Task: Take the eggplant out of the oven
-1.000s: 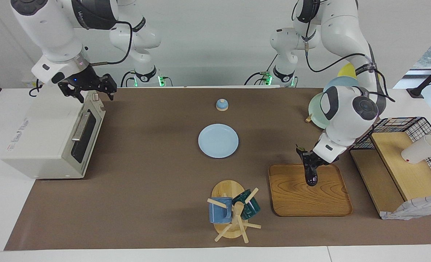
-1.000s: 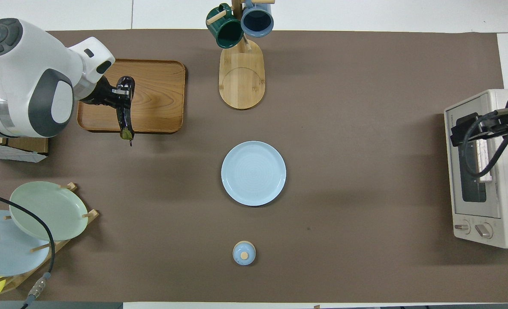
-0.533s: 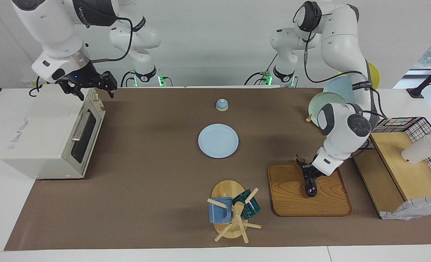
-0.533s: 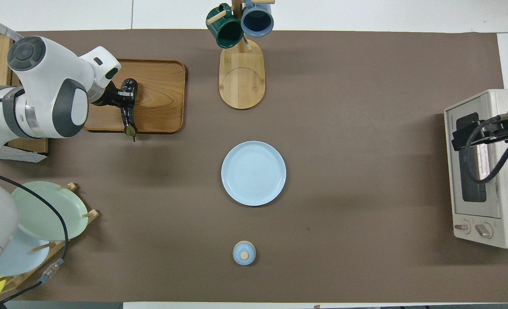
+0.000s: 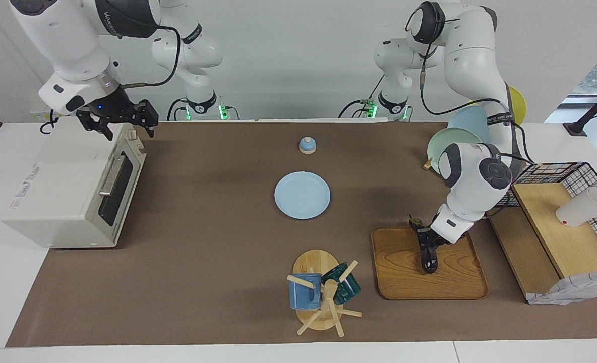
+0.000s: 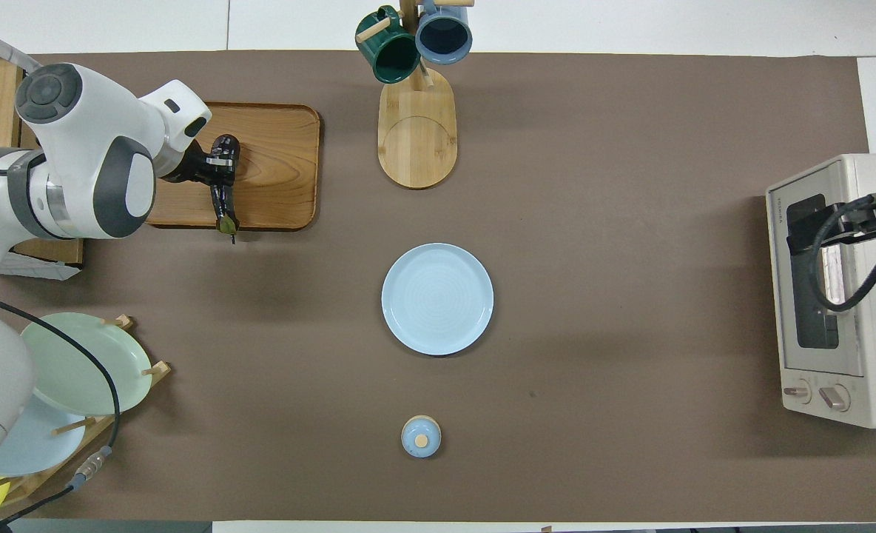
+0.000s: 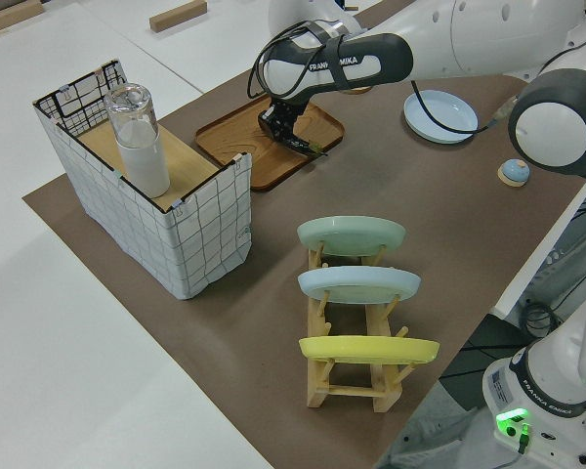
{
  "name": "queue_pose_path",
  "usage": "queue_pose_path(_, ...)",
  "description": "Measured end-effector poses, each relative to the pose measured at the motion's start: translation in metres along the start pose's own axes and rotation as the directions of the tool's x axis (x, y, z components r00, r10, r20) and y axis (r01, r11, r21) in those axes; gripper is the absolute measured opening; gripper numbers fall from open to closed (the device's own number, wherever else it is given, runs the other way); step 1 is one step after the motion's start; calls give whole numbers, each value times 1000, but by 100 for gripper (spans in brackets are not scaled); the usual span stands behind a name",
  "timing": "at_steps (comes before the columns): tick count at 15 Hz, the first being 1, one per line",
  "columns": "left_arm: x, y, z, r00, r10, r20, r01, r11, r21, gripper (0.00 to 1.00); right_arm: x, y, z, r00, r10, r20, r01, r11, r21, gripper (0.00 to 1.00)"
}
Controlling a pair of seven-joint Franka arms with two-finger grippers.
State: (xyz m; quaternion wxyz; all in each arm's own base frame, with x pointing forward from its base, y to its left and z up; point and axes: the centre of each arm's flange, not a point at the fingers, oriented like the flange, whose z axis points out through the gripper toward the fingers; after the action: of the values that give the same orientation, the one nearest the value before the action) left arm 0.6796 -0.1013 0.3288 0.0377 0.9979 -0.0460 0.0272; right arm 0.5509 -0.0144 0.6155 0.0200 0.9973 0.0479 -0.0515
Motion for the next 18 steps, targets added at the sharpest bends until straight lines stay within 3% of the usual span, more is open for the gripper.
queue_pose_path(2,0,2,0,1000,3,-1,-3,1000,0,37,0,9,0,1000,16,-7,-16,1000,0,100)
queue_pose_path(8,10,3,-48,1000,3,12,-3,1000,2,99,0,9,0,1000,16,-7,-16,1000,0,100)
queue_pose_path(13,-6,8,-145,999,-43,3,43,999,15,100,0,5,-1,1000,10,-8,-10,1000,0,100)
queue_pose_path(18,-56,14,-236,997,-50,66,47,998,42,100,0,5,-1,1000,10,-8,-10,1000,0,100)
